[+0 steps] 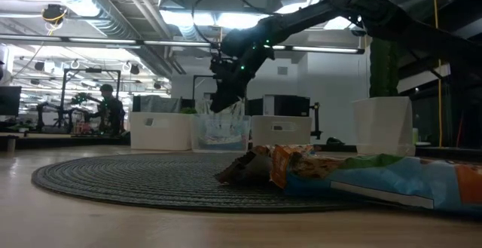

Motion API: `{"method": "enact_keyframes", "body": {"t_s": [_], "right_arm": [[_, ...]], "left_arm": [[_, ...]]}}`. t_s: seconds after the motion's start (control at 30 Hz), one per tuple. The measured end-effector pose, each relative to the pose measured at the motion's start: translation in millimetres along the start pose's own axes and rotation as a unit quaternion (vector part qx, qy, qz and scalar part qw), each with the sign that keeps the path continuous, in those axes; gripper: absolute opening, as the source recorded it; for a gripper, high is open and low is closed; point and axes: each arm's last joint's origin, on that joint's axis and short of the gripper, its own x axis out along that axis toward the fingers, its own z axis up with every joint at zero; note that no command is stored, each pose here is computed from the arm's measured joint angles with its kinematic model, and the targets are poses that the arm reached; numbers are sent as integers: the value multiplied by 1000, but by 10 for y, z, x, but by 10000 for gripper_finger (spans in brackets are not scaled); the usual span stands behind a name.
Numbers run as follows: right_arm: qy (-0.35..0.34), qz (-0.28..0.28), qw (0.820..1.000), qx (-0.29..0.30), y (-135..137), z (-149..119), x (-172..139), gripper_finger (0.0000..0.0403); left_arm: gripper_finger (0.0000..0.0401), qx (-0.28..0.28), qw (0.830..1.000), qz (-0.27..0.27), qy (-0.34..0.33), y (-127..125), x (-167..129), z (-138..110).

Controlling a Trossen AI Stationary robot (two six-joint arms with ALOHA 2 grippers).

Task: Pick and place Granola Bars by type
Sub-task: Put the red granola bar into the white bin

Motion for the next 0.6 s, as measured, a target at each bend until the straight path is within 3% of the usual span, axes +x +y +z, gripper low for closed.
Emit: {"method": "enact_keyframes", "body": {"t_s": [0.6], "right_arm": [[54, 33, 998, -30, 211, -207, 283, 218]], "left_arm": [[169, -16, 1000, -13, -8, -8, -1, 5]]}}
